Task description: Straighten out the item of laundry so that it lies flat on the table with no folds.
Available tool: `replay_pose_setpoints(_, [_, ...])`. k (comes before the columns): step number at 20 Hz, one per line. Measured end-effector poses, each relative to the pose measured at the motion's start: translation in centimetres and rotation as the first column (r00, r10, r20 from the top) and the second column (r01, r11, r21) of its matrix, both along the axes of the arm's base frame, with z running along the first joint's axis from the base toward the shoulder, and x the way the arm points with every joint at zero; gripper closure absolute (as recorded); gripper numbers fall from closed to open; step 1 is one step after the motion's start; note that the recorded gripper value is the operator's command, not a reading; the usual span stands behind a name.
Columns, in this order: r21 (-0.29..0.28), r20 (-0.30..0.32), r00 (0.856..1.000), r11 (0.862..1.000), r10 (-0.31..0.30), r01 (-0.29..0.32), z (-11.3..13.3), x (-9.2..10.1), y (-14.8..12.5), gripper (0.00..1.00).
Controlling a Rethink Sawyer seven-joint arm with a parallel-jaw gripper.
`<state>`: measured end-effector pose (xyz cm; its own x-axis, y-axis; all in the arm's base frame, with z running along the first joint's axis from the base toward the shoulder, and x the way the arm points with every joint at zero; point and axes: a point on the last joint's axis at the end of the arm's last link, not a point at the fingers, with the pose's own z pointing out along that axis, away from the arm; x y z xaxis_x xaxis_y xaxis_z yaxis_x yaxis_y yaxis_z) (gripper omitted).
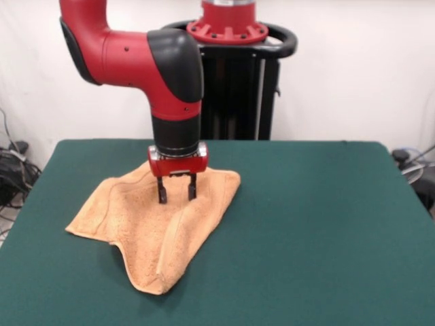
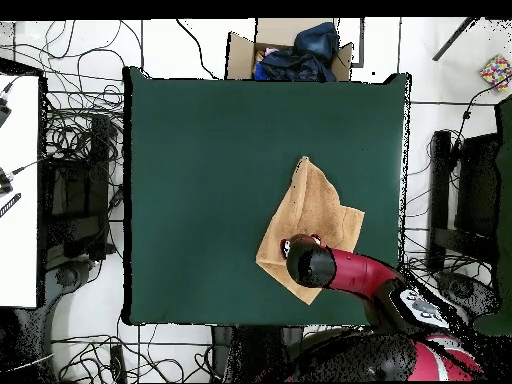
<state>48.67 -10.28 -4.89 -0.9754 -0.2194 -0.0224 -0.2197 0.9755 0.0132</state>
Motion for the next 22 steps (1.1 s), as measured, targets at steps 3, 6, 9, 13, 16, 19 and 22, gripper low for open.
replay_pose_setpoints(3, [0.002,-0.002,1.000,1.000,-0.003,0.003,0.00,-0.11,-0.08,1.00])
replay_pose_setpoints(6, [0.005,-0.004,1.000,1.000,-0.005,0.005,0.07,-0.21,0.16,1.00])
replay_pose_setpoints(9, [0.005,-0.005,1.000,1.000,-0.008,0.008,0.09,-0.16,0.17,1.00])
replay_pose_setpoints(13, [0.005,-0.004,1.000,1.000,-0.008,0.008,0.09,-0.17,0.17,1.00])
replay_pose_setpoints(16, [0.005,-0.005,1.000,1.000,-0.008,0.008,0.09,-0.18,0.18,1.00])
replay_pose_setpoints(19, [0.006,-0.005,1.000,1.000,-0.009,0.009,0.09,-0.18,0.14,1.00])
replay_pose_setpoints(22, [0.005,-0.004,1.000,1.000,-0.010,0.010,0.24,-0.15,0.11,1.00])
